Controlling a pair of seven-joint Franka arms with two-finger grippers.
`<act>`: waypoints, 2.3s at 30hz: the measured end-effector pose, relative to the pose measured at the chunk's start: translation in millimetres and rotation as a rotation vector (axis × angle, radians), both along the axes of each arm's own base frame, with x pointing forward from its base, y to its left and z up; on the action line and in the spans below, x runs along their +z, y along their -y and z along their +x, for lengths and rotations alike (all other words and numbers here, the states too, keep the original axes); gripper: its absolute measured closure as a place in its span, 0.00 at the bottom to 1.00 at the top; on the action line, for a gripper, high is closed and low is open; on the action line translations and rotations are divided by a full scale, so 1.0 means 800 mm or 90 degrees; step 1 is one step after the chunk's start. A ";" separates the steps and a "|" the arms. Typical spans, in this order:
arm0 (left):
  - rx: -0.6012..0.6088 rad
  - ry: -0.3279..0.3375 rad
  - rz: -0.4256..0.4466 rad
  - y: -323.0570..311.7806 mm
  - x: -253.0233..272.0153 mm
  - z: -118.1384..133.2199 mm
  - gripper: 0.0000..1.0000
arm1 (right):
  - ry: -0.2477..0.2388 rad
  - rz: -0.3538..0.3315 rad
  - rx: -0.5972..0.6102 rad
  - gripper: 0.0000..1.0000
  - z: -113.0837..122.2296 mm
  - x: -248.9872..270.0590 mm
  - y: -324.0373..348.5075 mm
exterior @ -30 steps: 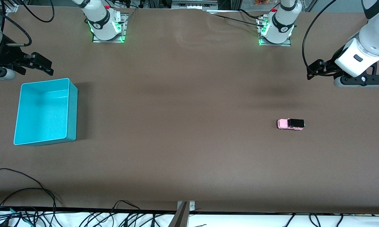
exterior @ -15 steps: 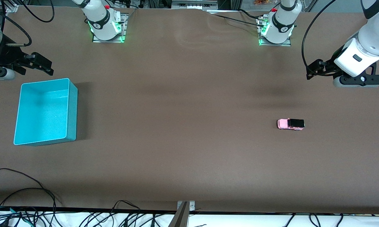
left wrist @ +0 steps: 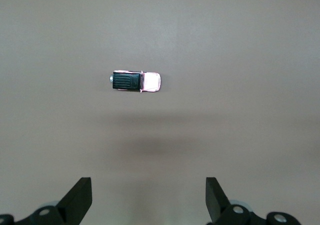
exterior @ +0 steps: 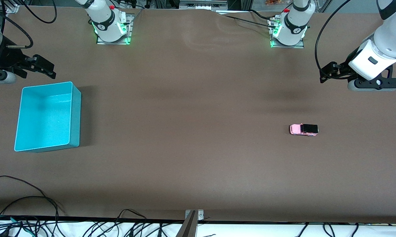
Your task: Wind and store pink jeep toy
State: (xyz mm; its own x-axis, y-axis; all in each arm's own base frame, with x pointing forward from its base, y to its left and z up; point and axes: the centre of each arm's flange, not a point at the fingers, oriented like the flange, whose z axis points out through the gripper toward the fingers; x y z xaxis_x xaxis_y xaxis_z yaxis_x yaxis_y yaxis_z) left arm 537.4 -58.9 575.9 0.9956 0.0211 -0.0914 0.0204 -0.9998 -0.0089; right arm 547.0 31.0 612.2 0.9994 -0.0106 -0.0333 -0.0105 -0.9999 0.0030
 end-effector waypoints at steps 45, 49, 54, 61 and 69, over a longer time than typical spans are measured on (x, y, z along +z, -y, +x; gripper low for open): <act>-0.025 -0.036 0.002 0.007 0.001 -0.009 0.00 | 0.000 0.000 0.000 0.00 0.000 0.000 0.000; -0.034 -0.040 0.003 0.017 0.000 -0.011 0.00 | 0.000 0.000 0.000 0.00 0.000 0.000 0.000; -0.047 -0.041 0.003 0.030 0.000 -0.013 0.00 | 0.000 0.000 0.000 0.00 0.000 0.000 0.000; -0.067 -0.048 0.002 0.034 -0.005 -0.013 0.00 | 0.000 0.000 0.000 0.00 0.000 0.000 0.000; -0.199 -0.070 -0.018 0.029 -0.027 -0.002 0.00 | 0.000 0.000 0.000 0.00 0.000 0.000 0.000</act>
State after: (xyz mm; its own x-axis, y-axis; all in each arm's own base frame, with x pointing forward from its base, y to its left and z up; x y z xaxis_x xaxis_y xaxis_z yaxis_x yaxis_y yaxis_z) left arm 535.8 -81.9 554.7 0.9379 -0.2872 -0.1944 -0.2864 -0.9576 0.0330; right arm 547.1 31.0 612.1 0.9994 -0.0106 -0.0334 -0.0105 -0.9999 0.0030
